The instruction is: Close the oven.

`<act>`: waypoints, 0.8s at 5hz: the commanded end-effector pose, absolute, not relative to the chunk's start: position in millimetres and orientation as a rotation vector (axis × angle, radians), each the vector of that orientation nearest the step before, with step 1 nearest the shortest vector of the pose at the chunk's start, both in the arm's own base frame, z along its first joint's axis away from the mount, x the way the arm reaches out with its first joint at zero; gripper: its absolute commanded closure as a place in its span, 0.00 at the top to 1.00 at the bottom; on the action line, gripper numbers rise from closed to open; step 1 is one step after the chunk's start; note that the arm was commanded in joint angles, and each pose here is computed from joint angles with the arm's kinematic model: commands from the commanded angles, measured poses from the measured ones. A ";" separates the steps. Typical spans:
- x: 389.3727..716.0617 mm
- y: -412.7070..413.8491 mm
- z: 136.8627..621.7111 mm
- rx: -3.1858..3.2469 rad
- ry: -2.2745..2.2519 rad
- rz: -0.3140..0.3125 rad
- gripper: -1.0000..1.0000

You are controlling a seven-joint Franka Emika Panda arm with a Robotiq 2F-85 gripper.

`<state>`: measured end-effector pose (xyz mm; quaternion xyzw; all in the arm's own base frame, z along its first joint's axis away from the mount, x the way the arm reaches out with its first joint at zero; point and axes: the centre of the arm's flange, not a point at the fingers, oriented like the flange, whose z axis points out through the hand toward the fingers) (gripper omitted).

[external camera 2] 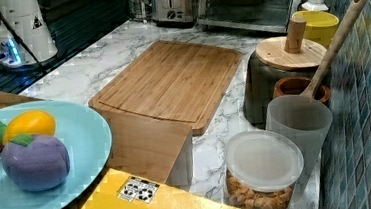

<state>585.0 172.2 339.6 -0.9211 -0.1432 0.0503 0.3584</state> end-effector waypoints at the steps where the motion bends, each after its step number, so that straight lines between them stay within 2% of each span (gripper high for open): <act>1: 483.4 282.2 433.9 -2.428 -0.586 -0.602 0.00; 2: 486.5 262.9 434.4 -2.437 -0.539 -0.695 0.00; 4: 486.5 262.8 434.4 -2.437 -0.539 -0.696 0.00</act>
